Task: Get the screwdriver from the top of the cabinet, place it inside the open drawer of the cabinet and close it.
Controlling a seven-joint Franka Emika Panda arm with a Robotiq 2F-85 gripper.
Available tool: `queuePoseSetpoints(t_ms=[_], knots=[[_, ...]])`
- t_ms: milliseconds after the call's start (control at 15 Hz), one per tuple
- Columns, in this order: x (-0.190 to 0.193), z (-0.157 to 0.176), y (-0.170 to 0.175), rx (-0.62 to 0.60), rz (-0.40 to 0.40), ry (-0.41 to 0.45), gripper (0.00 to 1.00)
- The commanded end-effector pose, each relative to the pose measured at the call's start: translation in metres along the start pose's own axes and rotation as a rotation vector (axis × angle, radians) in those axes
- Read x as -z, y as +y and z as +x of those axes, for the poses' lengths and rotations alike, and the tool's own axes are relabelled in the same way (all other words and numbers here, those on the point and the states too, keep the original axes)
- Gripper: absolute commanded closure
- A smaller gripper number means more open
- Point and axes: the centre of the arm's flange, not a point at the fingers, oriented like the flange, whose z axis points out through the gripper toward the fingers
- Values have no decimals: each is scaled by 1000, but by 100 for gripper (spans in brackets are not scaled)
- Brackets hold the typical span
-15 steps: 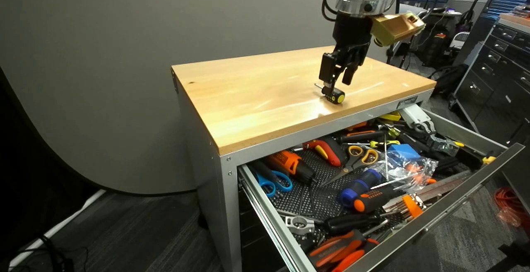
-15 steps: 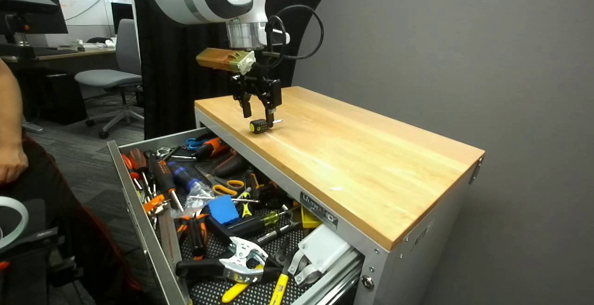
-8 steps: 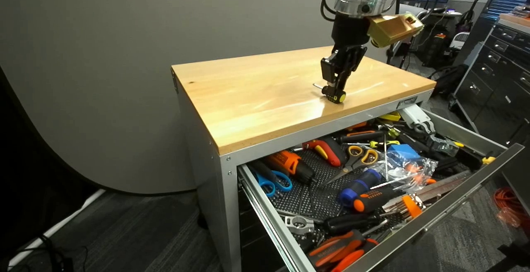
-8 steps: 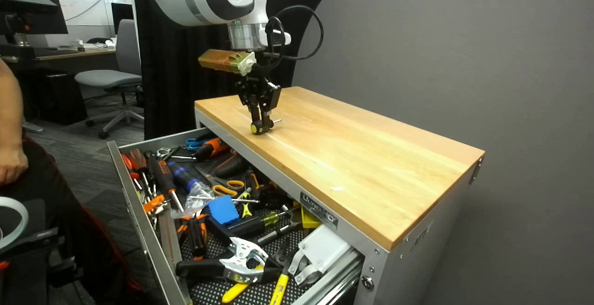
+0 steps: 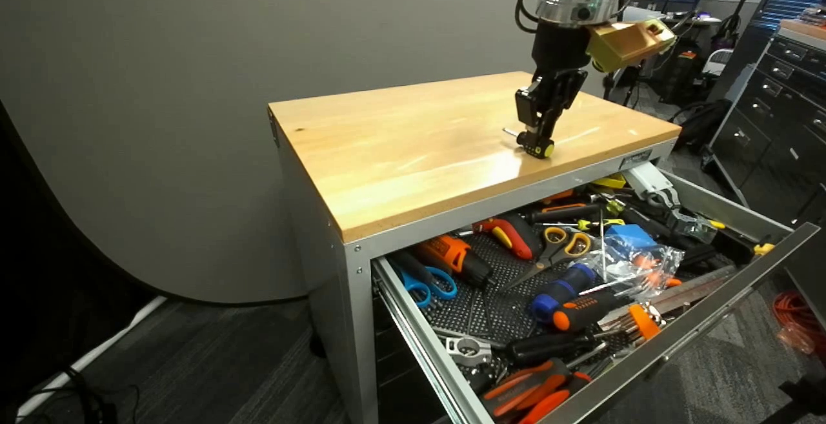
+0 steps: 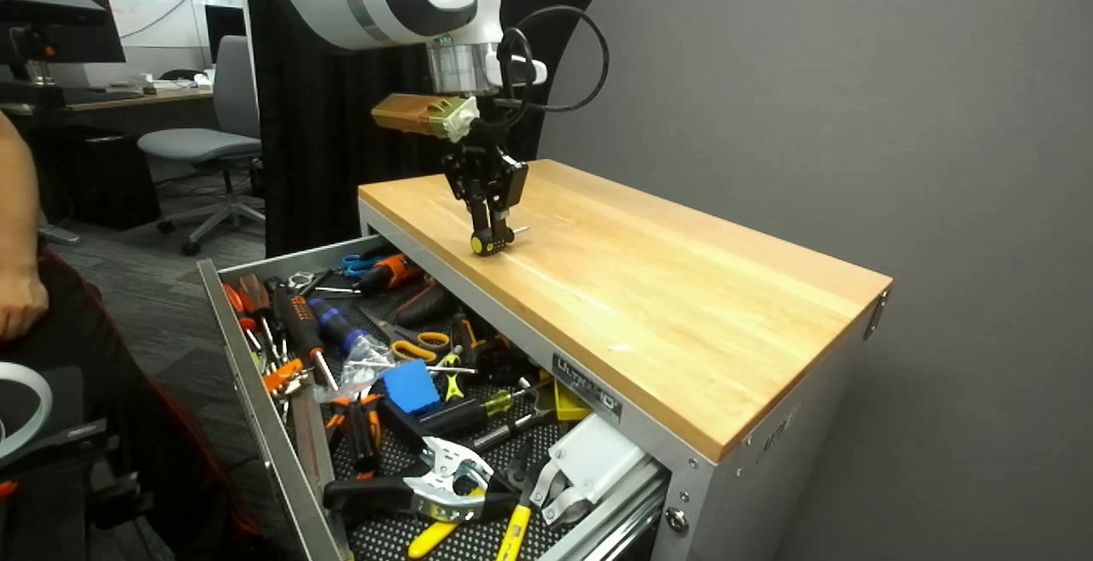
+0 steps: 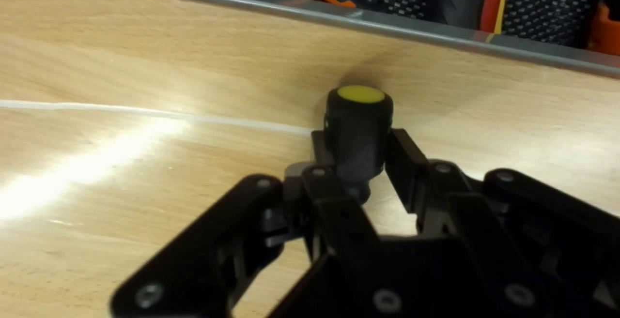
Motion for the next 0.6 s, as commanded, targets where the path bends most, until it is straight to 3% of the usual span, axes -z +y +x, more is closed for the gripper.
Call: queuePoseSetpoints(t_ms=[0, 533], knots=[[7, -35, 29, -4, -52, -36, 82], [-8, -106, 38, -16, -35, -177, 82]])
